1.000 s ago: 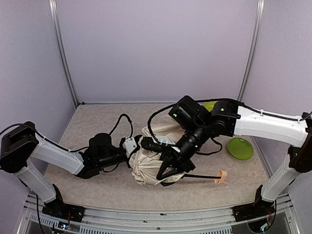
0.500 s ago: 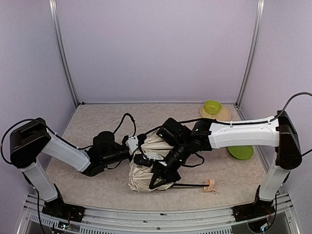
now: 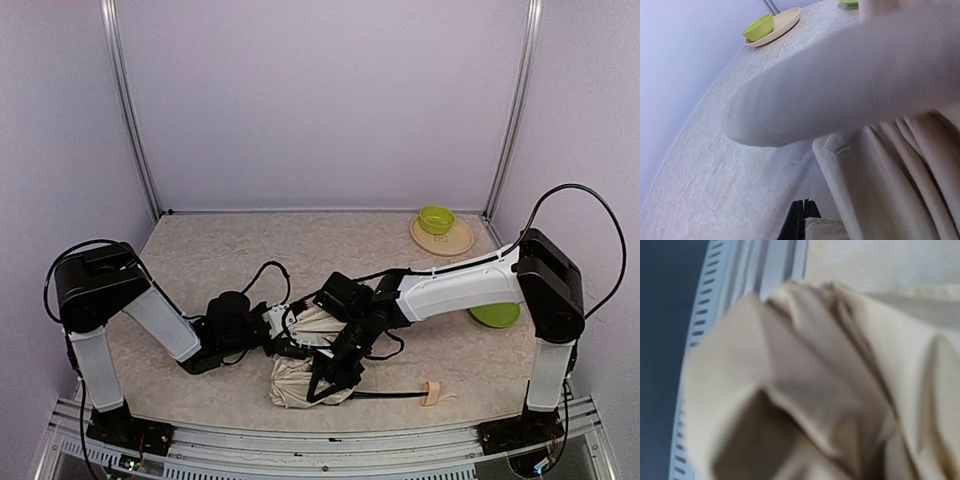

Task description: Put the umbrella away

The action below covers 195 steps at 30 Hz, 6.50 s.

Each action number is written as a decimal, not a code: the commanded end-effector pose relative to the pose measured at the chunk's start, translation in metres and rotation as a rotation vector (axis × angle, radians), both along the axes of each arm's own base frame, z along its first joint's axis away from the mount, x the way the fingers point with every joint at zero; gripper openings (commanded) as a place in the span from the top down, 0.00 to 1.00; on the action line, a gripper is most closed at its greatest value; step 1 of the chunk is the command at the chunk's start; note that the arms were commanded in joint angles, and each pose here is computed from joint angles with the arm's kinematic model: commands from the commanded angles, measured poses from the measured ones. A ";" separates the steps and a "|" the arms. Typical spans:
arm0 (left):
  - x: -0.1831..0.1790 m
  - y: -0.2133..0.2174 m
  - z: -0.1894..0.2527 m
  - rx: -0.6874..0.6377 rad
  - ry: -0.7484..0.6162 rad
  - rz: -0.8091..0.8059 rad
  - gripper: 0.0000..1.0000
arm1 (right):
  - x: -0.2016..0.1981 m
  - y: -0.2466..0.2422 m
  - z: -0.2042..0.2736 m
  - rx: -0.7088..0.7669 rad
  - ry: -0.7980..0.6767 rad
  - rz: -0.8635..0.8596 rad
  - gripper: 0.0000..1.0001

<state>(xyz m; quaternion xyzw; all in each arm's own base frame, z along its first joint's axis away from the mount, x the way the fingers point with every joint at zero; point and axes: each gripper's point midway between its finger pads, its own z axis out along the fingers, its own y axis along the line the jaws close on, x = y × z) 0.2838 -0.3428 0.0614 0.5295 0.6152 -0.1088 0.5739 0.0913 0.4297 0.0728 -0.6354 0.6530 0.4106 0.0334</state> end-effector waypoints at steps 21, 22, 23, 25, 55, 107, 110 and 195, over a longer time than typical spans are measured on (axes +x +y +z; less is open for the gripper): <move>0.122 0.096 0.124 -0.163 -0.340 0.805 0.05 | -0.020 -0.036 -0.075 -0.292 0.286 -0.074 0.97; 0.122 0.102 0.128 -0.175 -0.319 0.840 0.04 | -0.018 -0.036 -0.076 -0.291 0.299 -0.080 0.97; 0.121 0.109 0.131 -0.189 -0.294 0.882 0.04 | -0.017 -0.036 -0.076 -0.291 0.308 -0.084 0.97; 0.115 0.123 0.138 -0.258 -0.220 0.961 0.03 | -0.013 -0.036 -0.077 -0.290 0.321 -0.092 0.97; -0.189 -0.004 0.032 0.426 0.114 -0.358 0.07 | 0.026 -0.022 -0.079 -0.288 0.245 -0.118 0.96; -0.195 0.010 -0.064 0.709 0.959 -0.305 0.59 | 0.114 -0.122 0.142 0.330 -0.510 -0.756 0.45; -0.184 0.008 -0.061 0.700 0.958 -0.228 0.59 | 0.082 -0.119 0.155 0.439 -0.663 -0.688 0.48; -0.161 -0.023 0.063 0.422 -0.184 -0.386 0.19 | 0.008 -0.086 -0.072 -0.077 0.155 -0.307 1.00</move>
